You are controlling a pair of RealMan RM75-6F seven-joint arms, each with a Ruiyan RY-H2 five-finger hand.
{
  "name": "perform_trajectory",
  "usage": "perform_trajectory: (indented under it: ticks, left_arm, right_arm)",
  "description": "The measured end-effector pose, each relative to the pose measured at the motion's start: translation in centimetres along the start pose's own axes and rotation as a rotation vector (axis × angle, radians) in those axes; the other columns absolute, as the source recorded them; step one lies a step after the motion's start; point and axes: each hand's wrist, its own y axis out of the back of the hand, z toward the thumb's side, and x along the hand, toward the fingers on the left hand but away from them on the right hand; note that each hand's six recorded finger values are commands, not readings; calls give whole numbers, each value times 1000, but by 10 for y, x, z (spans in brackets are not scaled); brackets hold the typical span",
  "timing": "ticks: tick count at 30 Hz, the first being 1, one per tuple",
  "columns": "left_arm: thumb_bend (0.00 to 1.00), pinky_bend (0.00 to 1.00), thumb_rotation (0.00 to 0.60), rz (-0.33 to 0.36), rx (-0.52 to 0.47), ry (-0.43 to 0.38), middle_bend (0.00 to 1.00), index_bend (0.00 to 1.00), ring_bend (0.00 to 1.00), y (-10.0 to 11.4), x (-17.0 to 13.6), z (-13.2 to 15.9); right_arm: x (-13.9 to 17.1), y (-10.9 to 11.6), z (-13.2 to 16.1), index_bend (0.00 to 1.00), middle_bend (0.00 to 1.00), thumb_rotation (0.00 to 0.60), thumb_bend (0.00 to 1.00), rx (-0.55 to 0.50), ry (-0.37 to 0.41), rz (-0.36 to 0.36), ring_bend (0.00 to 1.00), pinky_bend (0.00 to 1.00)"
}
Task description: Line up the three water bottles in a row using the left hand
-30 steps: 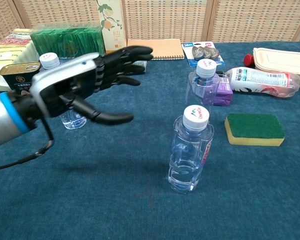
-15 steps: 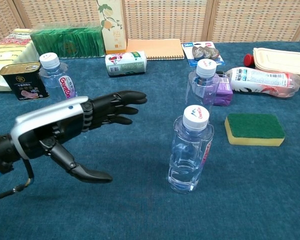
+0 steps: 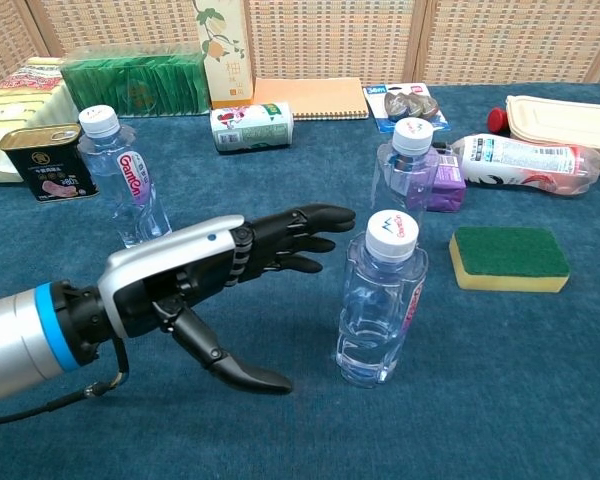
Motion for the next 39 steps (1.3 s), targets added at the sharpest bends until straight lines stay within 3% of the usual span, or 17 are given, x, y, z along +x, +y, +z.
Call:
perform_trajectory:
  ticks: [14, 21, 25, 30, 39]
  left_arm:
    - [96, 107, 600, -4, -12, -11, 0, 0, 0, -18, 33, 1]
    - [325, 272, 600, 11, -22, -2, 10, 0, 13, -22, 51, 1]
    - [391, 361, 600, 19, -13, -2, 175, 18, 125, -26, 59, 1]
    - [414, 408, 600, 41, -11, -1, 337, 187, 225, -29, 65, 1]
    - [422, 411, 600, 83, 9, -17, 372, 239, 244, -20, 60, 4]
  right_arm:
    - [-1, 1, -1, 141, 1, 600, 0, -4, -4, 1, 0, 0]
    - [-1, 2, -3, 141, 1, 600, 0, -13, -8, -3, 0, 0]
    - [-2, 2, -4, 141, 1, 600, 0, -16, -9, -2, 0, 0]
    - [-2, 3, -5, 141, 1, 600, 0, -19, -9, -2, 0, 0]
    - [-2, 3, -4, 141, 1, 600, 0, -15, -8, 0, 0, 0]
